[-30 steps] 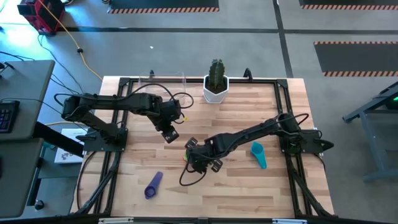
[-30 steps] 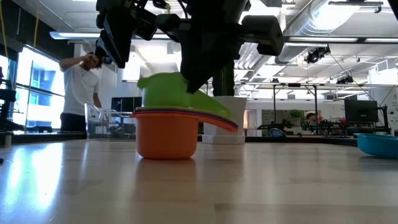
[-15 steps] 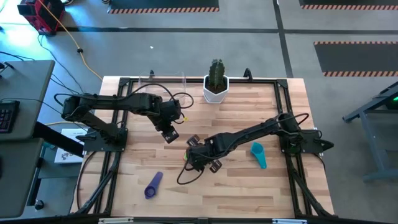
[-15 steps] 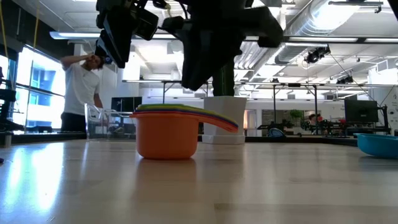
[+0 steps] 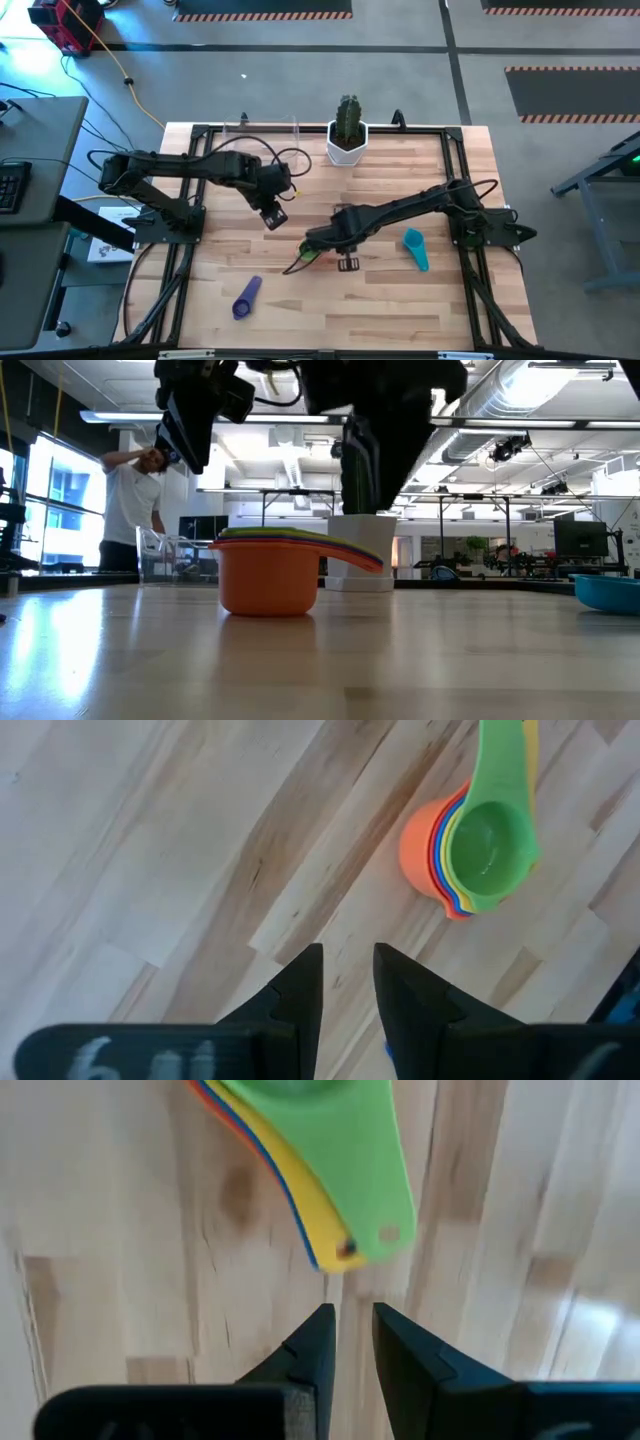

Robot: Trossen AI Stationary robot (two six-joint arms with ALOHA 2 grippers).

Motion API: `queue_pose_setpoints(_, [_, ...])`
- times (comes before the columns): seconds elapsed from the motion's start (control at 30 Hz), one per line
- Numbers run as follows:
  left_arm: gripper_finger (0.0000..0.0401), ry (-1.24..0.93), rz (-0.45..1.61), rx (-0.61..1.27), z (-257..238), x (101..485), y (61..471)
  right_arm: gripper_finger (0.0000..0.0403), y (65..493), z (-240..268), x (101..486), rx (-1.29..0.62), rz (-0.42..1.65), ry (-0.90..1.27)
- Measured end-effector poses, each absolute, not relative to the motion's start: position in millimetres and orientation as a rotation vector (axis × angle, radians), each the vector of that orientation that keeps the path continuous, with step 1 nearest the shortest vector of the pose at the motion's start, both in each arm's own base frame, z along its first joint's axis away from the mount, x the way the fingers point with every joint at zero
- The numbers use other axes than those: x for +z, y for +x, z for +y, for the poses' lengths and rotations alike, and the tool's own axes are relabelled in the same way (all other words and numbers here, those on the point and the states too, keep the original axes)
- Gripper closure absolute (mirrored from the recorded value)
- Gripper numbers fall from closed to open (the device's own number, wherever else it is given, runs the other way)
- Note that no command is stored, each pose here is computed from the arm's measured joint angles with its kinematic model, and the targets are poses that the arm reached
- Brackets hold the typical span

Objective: Nest measuring cups in basket
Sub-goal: Stack the light blue measuring cup on top of the green measuring cup

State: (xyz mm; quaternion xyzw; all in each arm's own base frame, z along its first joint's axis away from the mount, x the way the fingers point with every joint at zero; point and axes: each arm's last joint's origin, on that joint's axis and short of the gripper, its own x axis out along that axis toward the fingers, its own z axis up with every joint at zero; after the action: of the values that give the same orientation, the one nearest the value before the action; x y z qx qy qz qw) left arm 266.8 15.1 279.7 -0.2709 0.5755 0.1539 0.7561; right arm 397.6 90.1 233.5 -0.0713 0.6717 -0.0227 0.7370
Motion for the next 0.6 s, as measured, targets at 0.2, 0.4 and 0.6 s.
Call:
queue_pose_setpoints(0.2, [0.0321,-0.559,1.255,0.331,12.6,279.7,266.9,0.0341,383.5,88.4,219.8,-0.166,1.556,-0.070])
queue_pose_setpoints(0.4, [0.0321,-0.541,1.257,0.323,12.7,279.7,266.9,0.0341,360.6,82.8,212.0,-0.297,1.590,0.034])
queue_pose_setpoints(0.6, [0.0321,-0.500,1.260,0.296,12.9,279.7,267.0,0.0341,327.2,74.3,208.1,-0.427,1.499,0.218])
